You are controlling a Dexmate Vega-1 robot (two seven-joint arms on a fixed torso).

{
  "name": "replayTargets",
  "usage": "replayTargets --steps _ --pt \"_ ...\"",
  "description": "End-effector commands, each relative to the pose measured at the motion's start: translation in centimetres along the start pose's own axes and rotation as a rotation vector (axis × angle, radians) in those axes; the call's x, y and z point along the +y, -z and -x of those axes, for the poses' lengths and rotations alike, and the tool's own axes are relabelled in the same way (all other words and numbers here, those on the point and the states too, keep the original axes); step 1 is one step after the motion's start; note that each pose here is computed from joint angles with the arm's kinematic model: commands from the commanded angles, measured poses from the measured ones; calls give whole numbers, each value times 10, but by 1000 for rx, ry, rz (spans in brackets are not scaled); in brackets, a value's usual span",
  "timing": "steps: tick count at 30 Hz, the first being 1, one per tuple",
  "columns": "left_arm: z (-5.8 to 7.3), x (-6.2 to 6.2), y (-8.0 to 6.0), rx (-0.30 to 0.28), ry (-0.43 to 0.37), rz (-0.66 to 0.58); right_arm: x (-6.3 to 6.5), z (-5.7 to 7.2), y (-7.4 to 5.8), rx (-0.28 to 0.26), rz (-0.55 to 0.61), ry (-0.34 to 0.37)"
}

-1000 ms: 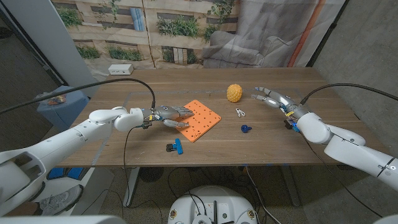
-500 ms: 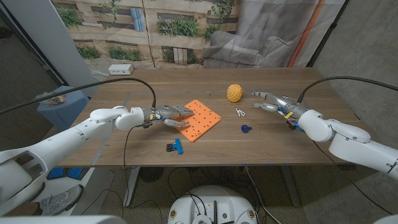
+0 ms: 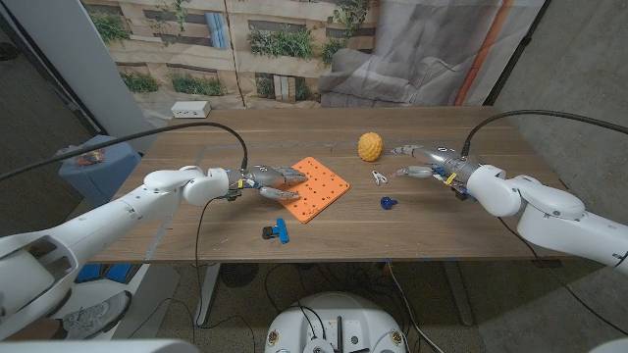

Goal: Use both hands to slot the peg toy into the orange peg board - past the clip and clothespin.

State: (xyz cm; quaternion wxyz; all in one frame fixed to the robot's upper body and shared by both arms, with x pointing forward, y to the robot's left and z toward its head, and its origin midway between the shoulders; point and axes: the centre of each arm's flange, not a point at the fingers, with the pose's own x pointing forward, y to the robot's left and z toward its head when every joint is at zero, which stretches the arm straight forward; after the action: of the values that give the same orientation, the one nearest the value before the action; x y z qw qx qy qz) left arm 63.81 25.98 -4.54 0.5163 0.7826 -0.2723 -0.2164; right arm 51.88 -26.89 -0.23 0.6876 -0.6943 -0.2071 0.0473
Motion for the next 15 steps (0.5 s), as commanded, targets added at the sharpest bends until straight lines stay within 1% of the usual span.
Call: replayTargets --steps 1,4,7,12,15 --pt "-4 -3 -1 10 -1 9 -20 5 -25 43 69 -100" --pt "-4 -4 -1 11 8 9 -21 7 -31 40 75 -85" --pt "-4 -5 0 11 14 10 -22 8 -36 47 92 -96" --pt "-4 -4 0 11 13 7 -22 8 -44 78 149 -152" --pt "-5 -3 1 8 15 0 -21 9 -48 85 163 -160"
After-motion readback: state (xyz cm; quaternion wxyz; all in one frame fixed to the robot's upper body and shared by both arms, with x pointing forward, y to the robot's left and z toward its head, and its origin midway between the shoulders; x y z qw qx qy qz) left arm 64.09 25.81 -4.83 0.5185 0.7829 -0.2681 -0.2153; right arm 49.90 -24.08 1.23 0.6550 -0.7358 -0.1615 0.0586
